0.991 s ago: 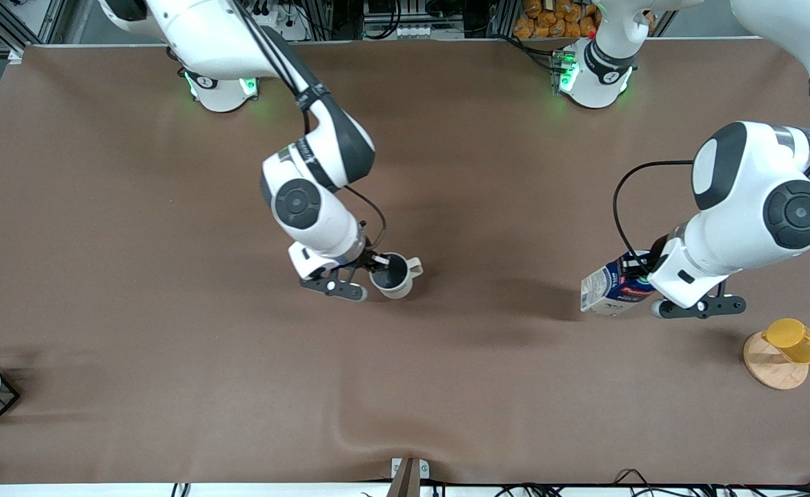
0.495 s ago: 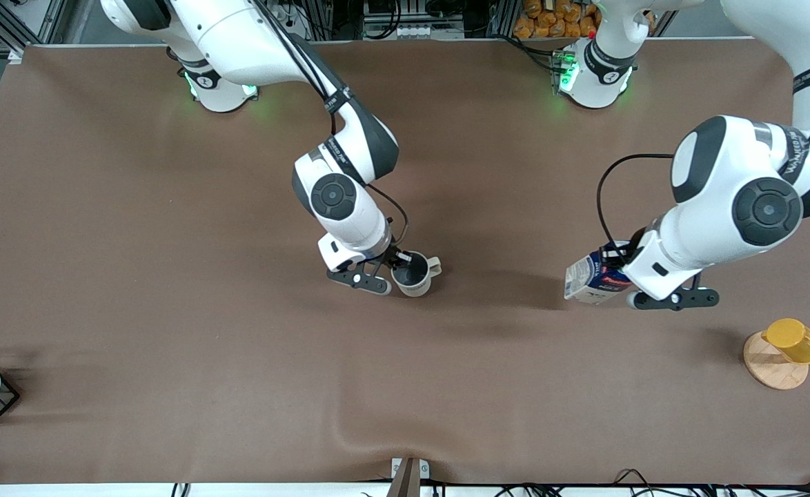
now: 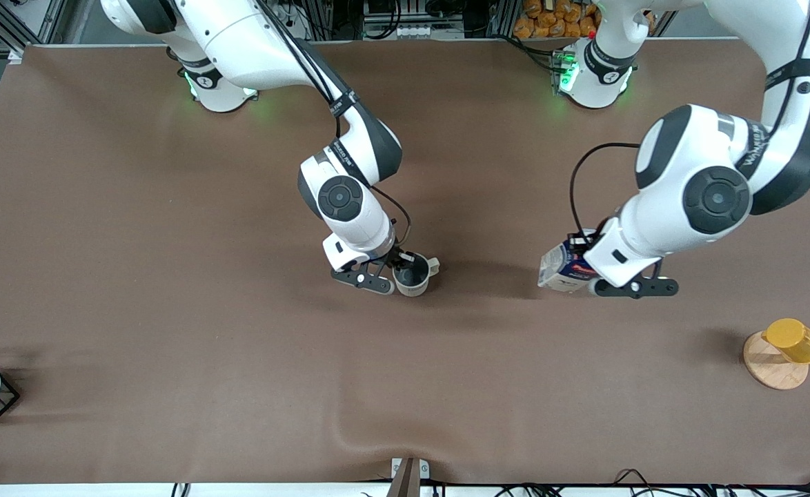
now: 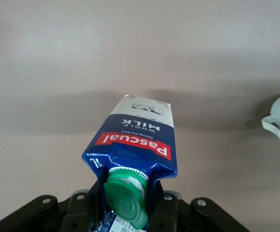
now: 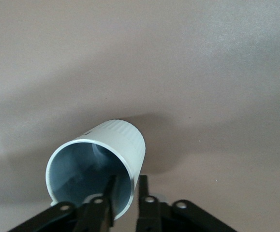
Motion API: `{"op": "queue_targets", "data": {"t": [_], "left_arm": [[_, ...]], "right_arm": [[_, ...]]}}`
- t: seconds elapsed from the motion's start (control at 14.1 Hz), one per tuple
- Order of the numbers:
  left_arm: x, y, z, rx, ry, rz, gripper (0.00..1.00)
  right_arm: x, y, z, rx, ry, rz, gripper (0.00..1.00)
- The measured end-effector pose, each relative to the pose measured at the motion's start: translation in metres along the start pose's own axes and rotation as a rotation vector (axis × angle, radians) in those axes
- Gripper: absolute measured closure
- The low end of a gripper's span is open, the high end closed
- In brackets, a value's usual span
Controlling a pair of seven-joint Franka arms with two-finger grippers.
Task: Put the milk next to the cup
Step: 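Carry the mug to the table middle while the left gripper carries the carton, then open the right gripper off the mug while the left gripper brings the carton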
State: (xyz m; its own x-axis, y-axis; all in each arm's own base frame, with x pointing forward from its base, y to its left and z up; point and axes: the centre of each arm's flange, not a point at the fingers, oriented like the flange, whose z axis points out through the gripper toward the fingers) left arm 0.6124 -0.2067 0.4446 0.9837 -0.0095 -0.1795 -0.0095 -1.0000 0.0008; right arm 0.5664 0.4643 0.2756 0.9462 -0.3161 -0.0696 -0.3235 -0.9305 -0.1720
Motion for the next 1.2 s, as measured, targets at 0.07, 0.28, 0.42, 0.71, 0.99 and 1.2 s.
{"op": "queue_targets", "data": {"t": [0.07,0.28,0.42,0.71,0.99,1.2], "left_arm": [[-0.003,0.009,0.000,-0.002,-0.002,0.005,0.62],[-0.015,0.035,0.002,-0.006,-0.014,0.003,0.62],[-0.024,0.054,0.002,-0.010,-0.018,-0.006,0.62],[-0.049,0.104,0.006,0.000,-0.024,-0.047,0.62],[-0.080,0.164,0.024,0.026,-0.041,-0.115,0.62],[-0.096,0.197,0.035,0.036,-0.049,-0.159,0.62]], "right_arm": [[0.001,0.000,-0.001,0.001,0.001,0.009,0.63],[0.007,-0.001,-0.009,0.010,0.015,0.030,0.30],[0.016,0.002,-0.018,0.002,0.012,0.043,0.12],[0.068,0.034,-0.060,-0.040,-0.029,0.048,0.00],[0.118,0.085,-0.105,-0.049,-0.053,0.025,0.00],[0.142,0.121,-0.119,-0.068,-0.097,-0.061,0.00]]}}
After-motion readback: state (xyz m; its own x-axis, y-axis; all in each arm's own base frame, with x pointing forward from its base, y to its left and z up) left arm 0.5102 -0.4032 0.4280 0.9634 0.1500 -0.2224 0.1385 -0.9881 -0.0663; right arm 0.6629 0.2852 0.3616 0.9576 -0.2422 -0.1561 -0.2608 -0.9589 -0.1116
